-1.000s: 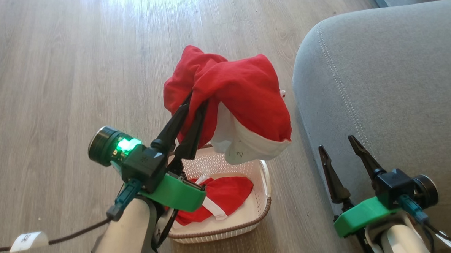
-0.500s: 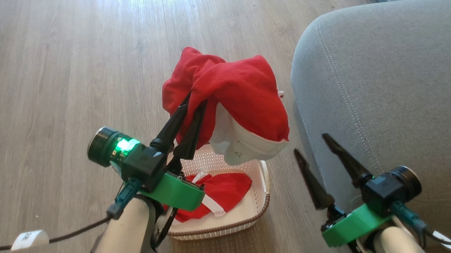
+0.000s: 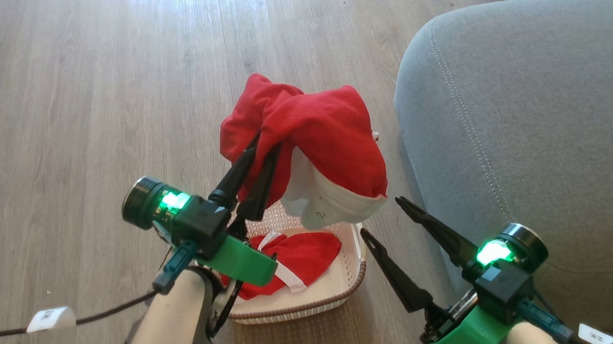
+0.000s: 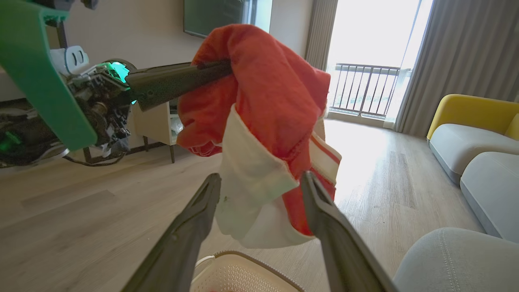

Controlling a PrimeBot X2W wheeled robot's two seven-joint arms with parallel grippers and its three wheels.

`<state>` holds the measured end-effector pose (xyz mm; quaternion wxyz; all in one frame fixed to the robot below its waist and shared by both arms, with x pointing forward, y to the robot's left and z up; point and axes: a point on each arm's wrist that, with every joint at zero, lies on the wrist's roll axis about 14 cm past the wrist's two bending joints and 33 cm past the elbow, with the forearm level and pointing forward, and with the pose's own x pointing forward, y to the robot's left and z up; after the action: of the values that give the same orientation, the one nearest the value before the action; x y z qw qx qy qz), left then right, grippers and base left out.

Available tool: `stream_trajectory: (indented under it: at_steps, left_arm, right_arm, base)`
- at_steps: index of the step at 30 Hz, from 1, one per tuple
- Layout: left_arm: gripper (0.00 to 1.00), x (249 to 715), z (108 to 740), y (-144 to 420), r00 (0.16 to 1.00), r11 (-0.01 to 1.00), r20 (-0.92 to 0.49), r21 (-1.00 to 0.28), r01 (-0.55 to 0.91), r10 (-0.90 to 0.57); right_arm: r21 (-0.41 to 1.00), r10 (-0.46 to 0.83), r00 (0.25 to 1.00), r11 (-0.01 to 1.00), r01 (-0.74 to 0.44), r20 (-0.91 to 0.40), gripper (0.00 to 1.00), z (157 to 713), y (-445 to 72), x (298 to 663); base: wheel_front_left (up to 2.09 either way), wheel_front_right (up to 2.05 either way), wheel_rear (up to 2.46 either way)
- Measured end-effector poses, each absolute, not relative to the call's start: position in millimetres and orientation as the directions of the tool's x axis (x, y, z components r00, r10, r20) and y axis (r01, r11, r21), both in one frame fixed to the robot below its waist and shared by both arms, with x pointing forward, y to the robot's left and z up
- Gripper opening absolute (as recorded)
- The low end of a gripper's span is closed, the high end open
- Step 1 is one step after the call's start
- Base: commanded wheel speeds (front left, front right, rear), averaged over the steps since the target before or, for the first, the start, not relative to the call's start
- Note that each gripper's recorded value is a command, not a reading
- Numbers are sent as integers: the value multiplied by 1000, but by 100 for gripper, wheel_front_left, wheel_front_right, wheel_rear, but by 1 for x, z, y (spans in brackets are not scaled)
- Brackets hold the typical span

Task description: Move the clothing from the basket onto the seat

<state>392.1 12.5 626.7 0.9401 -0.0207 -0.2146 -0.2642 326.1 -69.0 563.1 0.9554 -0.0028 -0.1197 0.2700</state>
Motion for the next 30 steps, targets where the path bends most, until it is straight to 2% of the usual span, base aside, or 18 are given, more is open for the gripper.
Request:
stream_trajectory:
  at_steps: [9, 30]
  left_arm:
    - [0, 382, 624, 0, 741, 830, 403, 97, 549, -537]
    - [0, 334, 605, -54, 599, 676, 337, 189, 713, -726]
  right_arm:
    - [-85, 501, 835, 865, -495, 229, 100, 564, -73, 335]
    - [-155, 466, 866, 883, -443, 181, 100, 550, -87, 349]
  base:
    - [0, 0, 0]
    - [0, 0, 0]
